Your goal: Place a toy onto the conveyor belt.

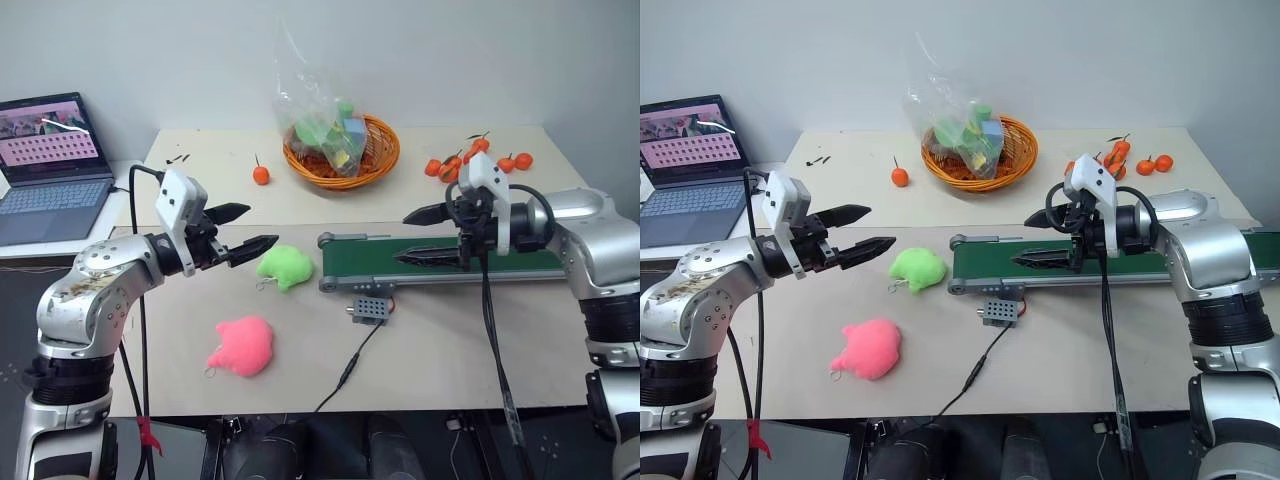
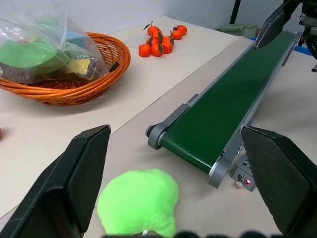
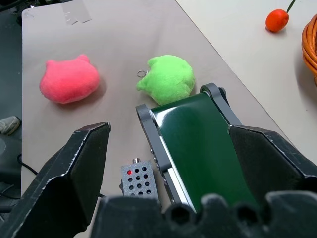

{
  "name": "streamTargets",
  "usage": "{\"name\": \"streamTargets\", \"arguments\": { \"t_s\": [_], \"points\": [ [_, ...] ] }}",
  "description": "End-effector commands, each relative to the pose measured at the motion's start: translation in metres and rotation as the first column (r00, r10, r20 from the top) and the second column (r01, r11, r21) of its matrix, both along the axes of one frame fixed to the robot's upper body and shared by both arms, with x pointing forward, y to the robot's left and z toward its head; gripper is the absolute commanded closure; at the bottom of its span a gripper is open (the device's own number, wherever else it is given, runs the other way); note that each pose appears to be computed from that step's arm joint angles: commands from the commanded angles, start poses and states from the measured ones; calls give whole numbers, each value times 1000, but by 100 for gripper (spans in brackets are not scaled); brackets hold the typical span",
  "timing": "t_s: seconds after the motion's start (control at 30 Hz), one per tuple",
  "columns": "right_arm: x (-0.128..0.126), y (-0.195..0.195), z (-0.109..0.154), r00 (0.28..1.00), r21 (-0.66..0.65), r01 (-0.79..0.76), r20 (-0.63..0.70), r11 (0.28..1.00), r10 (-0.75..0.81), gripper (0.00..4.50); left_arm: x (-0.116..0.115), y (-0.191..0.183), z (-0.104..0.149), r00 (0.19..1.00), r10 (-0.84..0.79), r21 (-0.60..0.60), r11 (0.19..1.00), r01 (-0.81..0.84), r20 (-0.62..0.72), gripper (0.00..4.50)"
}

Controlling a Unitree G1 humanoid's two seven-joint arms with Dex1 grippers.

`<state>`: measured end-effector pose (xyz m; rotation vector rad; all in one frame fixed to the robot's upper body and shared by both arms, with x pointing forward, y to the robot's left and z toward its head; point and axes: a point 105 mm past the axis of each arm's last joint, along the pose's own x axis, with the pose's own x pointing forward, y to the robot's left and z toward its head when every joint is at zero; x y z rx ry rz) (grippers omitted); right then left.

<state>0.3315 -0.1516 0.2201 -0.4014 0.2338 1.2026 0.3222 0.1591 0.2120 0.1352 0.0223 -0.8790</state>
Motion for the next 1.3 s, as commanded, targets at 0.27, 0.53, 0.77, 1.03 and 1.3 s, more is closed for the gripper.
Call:
{"name": "streamTargets", "arguments": {
  "t_s": [0.27, 0.53, 0.77, 1.03, 1.3],
  "points": [
    [-3, 3, 11, 999, 19, -25, 43, 999, 25, 0, -9, 25, -3, 986, 67, -165, 982, -93, -154, 2],
    [-4, 2, 9, 999, 14, -28, 29, 1000, 28, 0, -26, 47, -37, 867, 26, -400, 880, -256, -497, 2],
    [-8, -2, 4, 1000, 8, -20, 14, 1000, 19, 0, -53, 78, -70, 719, -50, -509, 740, -439, -693, 2],
    [-8, -3, 1, 1000, 13, -13, 10, 1000, 12, 0, -73, 79, -105, 598, -129, -514, 669, -537, -791, 2],
    [-13, -8, 0, 1000, 9, 11, 11, 1000, -11, 0, -83, 87, -139, 500, -112, -454, 617, -643, -859, 2]
  ]
}}
